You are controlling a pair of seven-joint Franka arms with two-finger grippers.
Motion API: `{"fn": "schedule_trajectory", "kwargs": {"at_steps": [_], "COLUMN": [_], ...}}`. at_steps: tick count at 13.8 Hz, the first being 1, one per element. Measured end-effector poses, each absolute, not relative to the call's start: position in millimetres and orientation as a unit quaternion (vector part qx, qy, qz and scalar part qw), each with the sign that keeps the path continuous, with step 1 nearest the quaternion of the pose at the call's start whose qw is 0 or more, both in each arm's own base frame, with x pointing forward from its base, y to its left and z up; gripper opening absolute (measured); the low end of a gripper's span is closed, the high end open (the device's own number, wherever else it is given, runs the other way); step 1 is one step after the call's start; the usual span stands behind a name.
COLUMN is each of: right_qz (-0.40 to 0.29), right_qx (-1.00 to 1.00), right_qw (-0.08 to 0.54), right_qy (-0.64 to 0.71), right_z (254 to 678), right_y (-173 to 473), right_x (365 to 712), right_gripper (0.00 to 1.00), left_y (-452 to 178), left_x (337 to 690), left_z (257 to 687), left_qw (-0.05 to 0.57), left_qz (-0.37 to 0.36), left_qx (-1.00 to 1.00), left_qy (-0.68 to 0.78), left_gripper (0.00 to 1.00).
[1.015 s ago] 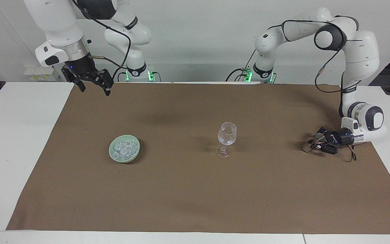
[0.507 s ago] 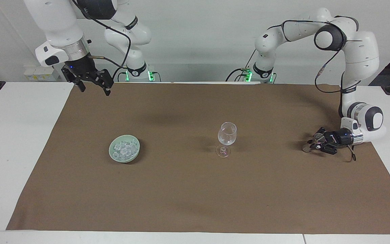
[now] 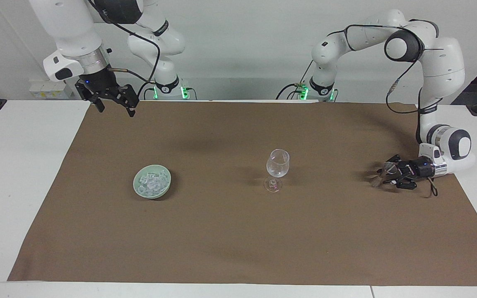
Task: Pour wine and add ice with both arms
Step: 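Lower the metal cup onto the table and open the left gripper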
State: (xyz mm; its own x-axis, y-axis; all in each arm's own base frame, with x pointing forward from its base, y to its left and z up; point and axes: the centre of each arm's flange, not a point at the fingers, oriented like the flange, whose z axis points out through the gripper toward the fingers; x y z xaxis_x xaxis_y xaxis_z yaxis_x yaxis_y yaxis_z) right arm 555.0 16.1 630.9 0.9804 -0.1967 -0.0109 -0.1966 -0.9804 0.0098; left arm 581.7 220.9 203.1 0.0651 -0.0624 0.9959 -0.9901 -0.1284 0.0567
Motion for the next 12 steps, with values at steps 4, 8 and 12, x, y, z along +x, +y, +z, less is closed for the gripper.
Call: {"fn": "schedule_trajectory", "kwargs": {"at_steps": [4,8,12], "right_qz": [-0.006,-0.006,-0.006], "right_qx": [0.995,0.995,0.995], "right_qw": [0.004,0.004,0.004], "right_qy": [-0.099,-0.099,-0.099], "right_z": [631,631,631], "right_y": [16,16,16], "right_x": [555,555,555], "right_gripper": [1.0,1.0,1.0], "left_y": [246,286,293], "left_x": [587,587,586], "left_z": [233,286,377], "left_qw": [0.434,0.391,0.356], "left_qz": [0.467,0.383,0.279], "left_qx": [0.566,0.609,0.688], "left_qy": [-0.522,-0.574,-0.568], "left_gripper": [0.6,0.62,0.62]}}
